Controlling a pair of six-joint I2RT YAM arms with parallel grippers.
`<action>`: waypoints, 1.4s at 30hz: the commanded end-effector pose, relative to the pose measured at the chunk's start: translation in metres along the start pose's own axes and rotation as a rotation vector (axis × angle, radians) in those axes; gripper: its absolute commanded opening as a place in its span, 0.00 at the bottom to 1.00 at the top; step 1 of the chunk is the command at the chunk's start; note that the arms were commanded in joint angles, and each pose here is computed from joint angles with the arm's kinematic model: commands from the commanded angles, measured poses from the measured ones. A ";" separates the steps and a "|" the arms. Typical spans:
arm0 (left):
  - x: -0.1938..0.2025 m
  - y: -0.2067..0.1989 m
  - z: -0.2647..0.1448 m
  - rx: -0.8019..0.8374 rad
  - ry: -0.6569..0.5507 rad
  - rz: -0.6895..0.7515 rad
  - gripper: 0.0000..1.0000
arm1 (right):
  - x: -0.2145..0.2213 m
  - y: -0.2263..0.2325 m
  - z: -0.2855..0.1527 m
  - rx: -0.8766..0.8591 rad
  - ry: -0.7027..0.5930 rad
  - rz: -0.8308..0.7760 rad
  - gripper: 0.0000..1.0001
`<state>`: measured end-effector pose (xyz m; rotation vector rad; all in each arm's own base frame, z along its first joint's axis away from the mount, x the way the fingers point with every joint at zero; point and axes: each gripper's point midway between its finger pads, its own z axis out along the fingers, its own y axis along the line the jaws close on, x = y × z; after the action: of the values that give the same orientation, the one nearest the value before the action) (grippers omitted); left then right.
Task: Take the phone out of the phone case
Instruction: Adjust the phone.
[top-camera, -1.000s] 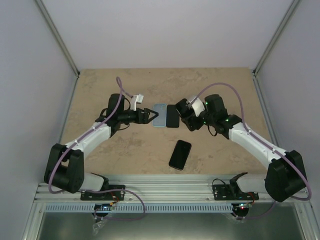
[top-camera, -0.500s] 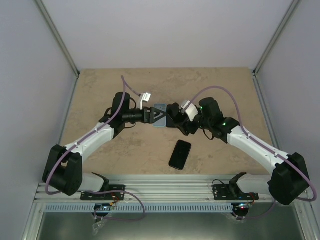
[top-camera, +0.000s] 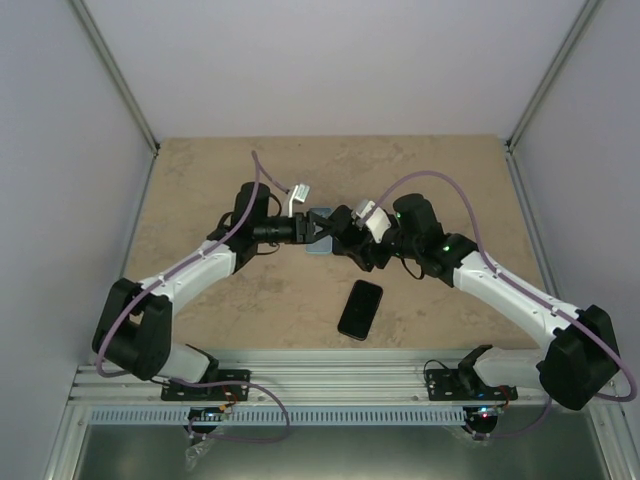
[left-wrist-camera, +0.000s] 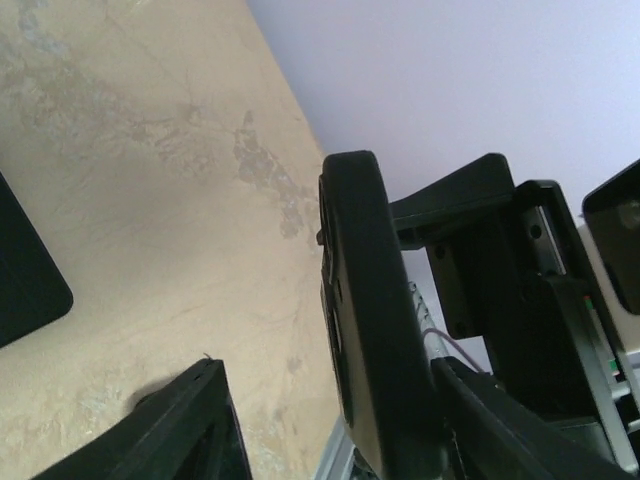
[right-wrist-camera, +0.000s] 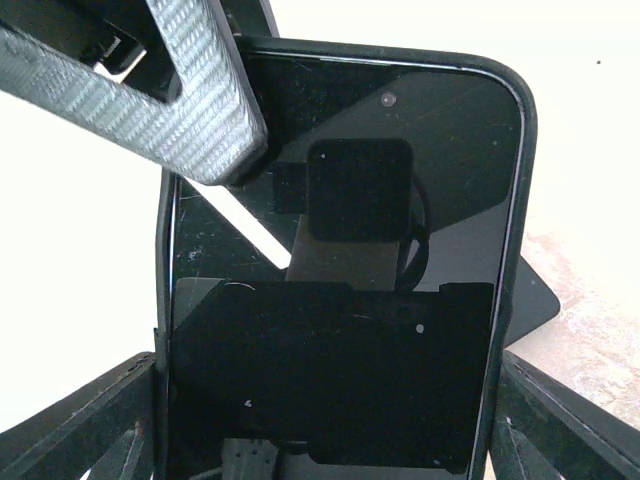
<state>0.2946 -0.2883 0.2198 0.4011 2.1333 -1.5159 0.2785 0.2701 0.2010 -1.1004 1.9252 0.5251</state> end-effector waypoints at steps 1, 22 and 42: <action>-0.008 -0.015 0.004 0.048 -0.009 0.010 0.52 | -0.033 0.000 -0.009 0.008 -0.091 -0.019 0.56; -0.011 -0.017 0.007 0.038 -0.017 0.041 0.00 | -0.033 0.003 -0.008 -0.014 -0.055 -0.037 0.76; 0.027 -0.057 -0.019 0.158 0.151 0.386 0.00 | -0.042 0.018 -0.080 -0.413 -0.173 0.207 0.97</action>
<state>0.2623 -0.2884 0.2247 0.7528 2.0770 -1.4129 0.2630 0.2416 0.2667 -1.0548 1.8500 0.9237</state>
